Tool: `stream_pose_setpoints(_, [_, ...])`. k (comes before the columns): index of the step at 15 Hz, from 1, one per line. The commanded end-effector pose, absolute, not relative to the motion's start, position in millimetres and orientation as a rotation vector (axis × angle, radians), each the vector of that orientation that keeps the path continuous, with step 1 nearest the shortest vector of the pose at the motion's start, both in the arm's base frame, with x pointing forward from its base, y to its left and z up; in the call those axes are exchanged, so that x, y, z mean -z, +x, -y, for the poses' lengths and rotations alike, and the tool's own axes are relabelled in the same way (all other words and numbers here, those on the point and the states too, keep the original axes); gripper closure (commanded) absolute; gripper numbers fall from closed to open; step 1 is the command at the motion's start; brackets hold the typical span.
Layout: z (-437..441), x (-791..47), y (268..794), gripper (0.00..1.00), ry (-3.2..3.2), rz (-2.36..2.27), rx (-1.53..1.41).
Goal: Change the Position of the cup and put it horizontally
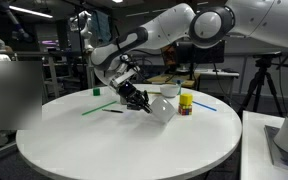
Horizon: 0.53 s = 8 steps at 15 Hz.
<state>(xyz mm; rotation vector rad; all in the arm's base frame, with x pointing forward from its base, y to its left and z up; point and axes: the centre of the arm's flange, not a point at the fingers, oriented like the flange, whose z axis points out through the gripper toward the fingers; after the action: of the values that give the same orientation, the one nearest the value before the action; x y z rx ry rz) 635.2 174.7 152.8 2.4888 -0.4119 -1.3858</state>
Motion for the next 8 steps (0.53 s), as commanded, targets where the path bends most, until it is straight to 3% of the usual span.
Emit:
stream_pose_setpoints(1, [-180.4,-161.7,659.9,0.98,2.459,0.464,1.411])
stream_pose_setpoints(8, [-180.1,-161.9,661.6,0.98,2.460,0.470,1.410])
